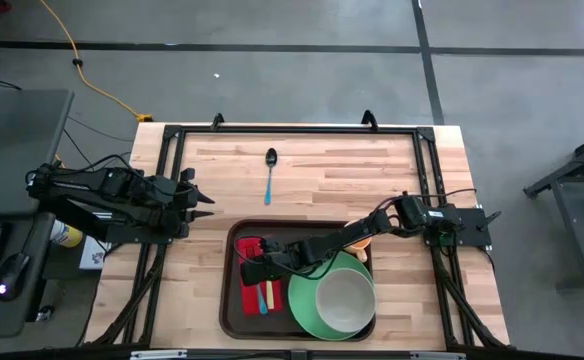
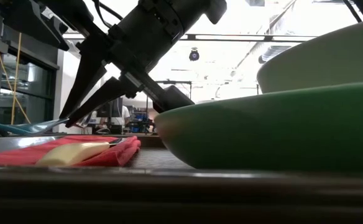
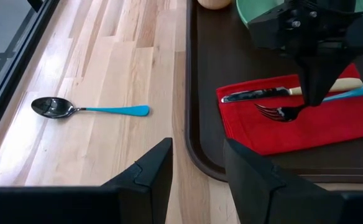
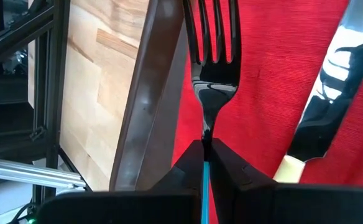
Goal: Set up tray
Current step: Put the blue fork on top of the red napkin to the left of the yellow knife, then put the blue spoon on top of the red napkin to the left of the blue fork
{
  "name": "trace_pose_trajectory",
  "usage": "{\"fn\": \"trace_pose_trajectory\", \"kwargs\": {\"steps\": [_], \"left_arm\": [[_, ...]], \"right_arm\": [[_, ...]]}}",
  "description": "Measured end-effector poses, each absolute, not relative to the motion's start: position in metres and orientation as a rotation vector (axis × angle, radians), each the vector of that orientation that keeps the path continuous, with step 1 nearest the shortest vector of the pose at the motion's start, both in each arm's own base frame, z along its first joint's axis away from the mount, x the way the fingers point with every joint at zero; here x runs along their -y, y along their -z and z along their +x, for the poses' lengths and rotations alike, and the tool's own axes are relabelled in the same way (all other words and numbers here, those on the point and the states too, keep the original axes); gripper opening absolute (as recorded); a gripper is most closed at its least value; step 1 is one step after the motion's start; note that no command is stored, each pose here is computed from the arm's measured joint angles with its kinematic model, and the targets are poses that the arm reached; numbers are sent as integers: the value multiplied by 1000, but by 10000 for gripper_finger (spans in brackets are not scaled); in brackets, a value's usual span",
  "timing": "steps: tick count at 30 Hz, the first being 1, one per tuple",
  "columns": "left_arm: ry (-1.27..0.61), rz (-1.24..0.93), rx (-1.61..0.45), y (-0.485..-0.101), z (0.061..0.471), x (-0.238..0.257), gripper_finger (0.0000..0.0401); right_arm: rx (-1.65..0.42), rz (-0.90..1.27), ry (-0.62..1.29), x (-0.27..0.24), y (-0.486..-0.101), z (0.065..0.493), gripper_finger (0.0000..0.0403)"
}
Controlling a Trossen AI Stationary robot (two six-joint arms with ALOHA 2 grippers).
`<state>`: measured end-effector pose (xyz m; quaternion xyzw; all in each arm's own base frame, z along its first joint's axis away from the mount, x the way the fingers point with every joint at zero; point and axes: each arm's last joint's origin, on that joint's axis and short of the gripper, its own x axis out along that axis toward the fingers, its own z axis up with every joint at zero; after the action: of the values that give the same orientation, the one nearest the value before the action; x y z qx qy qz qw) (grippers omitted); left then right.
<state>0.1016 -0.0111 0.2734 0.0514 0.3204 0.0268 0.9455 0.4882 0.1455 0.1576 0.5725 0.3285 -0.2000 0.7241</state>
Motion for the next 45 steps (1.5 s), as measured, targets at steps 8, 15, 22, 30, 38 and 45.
{"fn": "trace_pose_trajectory", "kwargs": {"steps": [8,15,22,30,38,45], "left_arm": [[-48,103,-655,-273,101,11,172],[-47,104,-657,-273,101,11,172],[-47,105,-666,-272,101,11,172],[-47,107,-678,-271,100,11,172],[-46,108,-680,-271,100,11,172],[-46,107,-679,-271,100,11,172]], "right_arm": [[-702,1248,402,-146,-160,491,1],[-701,1241,401,-147,-160,490,1],[-701,1229,426,-146,-160,489,1],[-729,1215,468,-141,-174,481,1],[-748,1220,460,-140,-175,480,3],[-742,1224,467,-137,-176,481,62]]}}
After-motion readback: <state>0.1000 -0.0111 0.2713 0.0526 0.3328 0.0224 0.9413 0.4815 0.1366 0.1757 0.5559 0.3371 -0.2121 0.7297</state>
